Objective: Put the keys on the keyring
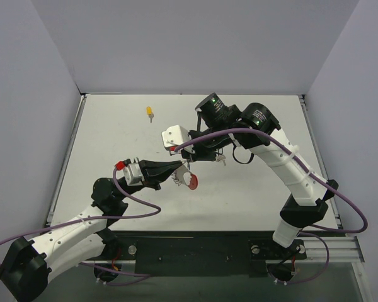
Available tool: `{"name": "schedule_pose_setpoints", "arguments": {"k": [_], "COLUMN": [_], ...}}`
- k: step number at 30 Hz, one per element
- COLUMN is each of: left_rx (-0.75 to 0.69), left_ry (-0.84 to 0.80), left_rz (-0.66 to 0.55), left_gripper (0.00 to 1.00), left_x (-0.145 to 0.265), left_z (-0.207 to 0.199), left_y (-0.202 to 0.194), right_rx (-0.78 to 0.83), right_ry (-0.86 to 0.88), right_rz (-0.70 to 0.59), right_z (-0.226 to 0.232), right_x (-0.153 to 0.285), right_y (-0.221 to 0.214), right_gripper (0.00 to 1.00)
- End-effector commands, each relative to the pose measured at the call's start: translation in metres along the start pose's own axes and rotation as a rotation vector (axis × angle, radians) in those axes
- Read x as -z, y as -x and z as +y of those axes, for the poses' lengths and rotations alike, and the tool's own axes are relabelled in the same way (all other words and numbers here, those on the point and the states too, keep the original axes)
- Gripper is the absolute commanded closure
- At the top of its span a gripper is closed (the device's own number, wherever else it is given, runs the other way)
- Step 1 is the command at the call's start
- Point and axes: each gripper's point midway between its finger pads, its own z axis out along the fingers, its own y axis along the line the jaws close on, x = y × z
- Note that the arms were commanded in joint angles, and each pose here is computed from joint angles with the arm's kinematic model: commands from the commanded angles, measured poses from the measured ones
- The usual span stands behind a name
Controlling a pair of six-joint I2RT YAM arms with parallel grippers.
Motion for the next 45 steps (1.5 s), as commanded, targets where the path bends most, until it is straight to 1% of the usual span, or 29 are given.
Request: {"name": "schedule_pose_setpoints", "arguments": {"k": [1, 25, 35, 45], "left_rx": [-0.043, -0.056, -0.088, -0.099], "left_ry": [-0.038, -0.026, -0.008, -0.009], "left_rz": [-0.067, -0.07, -0.023, -0.017], "left_gripper": [1.0, 1.0, 1.0, 1.0], "left_x": [-0.003, -0.003, -0.002, -0.001], "left_z": [-0.007, -0.004, -0.001, -0.001], "left_y": [0.022, 0.023, 0.016, 0.015], "right_rx": [-0.002, -0.012, -0.017, -0.014], "right_ry": [0.011, 0.026, -0.002, 0.019], "right_rz": [-0.011, -0.015, -0.015, -0.024], "right_z": [0.002, 0.004, 0.0, 0.004], "right_x": [0.0, -0.005, 0.003, 0.003], "right_y": [0.006, 0.006, 0.005, 0.005], "right_gripper": [1.0, 1.0, 1.0, 1.0]}}
